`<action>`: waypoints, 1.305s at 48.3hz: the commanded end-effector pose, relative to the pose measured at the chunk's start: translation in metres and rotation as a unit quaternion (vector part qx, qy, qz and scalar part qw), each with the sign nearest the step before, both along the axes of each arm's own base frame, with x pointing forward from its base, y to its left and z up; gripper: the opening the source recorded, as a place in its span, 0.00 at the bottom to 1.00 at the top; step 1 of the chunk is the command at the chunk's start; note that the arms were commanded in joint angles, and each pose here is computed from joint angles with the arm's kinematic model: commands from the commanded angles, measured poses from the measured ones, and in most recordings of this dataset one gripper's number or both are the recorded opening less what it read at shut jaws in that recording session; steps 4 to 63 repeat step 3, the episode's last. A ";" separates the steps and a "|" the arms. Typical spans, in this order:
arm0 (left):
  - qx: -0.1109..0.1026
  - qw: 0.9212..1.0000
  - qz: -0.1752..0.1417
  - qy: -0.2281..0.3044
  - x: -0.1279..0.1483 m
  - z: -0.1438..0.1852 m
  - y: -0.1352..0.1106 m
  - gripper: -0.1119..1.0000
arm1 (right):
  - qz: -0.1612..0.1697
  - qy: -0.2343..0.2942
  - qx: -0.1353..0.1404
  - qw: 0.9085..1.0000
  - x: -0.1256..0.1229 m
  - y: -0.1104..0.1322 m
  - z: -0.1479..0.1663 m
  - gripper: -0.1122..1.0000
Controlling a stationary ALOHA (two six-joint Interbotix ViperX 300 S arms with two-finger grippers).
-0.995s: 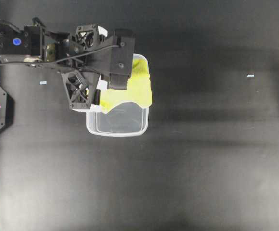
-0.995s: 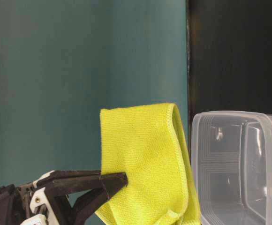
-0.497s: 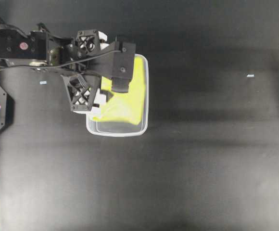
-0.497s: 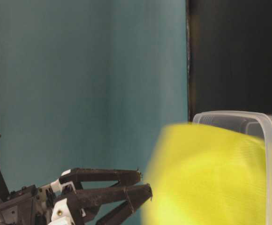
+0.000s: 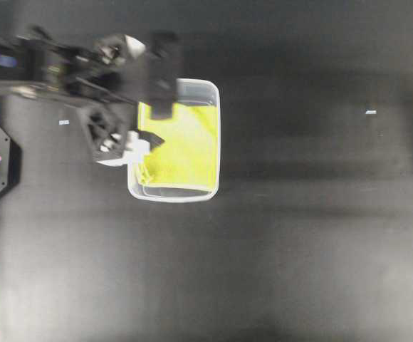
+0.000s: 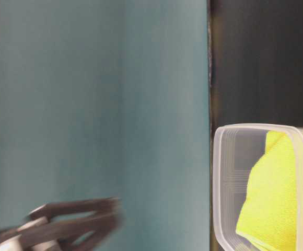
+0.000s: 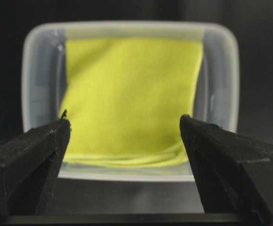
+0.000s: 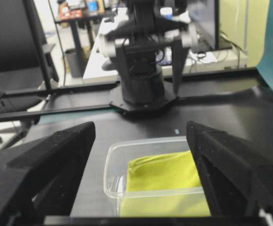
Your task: Place the yellow towel into the container with the left arm.
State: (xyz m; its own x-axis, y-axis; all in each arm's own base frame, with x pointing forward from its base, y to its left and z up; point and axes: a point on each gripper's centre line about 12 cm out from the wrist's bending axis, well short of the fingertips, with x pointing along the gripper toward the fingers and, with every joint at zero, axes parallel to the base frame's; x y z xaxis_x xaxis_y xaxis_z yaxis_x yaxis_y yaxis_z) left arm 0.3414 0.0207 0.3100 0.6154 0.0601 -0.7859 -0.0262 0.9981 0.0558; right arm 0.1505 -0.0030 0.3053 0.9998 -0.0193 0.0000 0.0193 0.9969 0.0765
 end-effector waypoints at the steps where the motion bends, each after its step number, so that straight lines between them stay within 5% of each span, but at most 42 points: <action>1: -0.002 0.998 0.004 -0.064 -0.022 0.040 -0.003 0.91 | -0.001 -0.006 0.001 1.000 0.002 0.000 0.005 0.78; 63: -0.006 0.997 0.006 -0.081 -0.033 0.050 -0.004 0.91 | -0.001 -0.005 0.001 1.000 0.002 0.000 0.004 0.78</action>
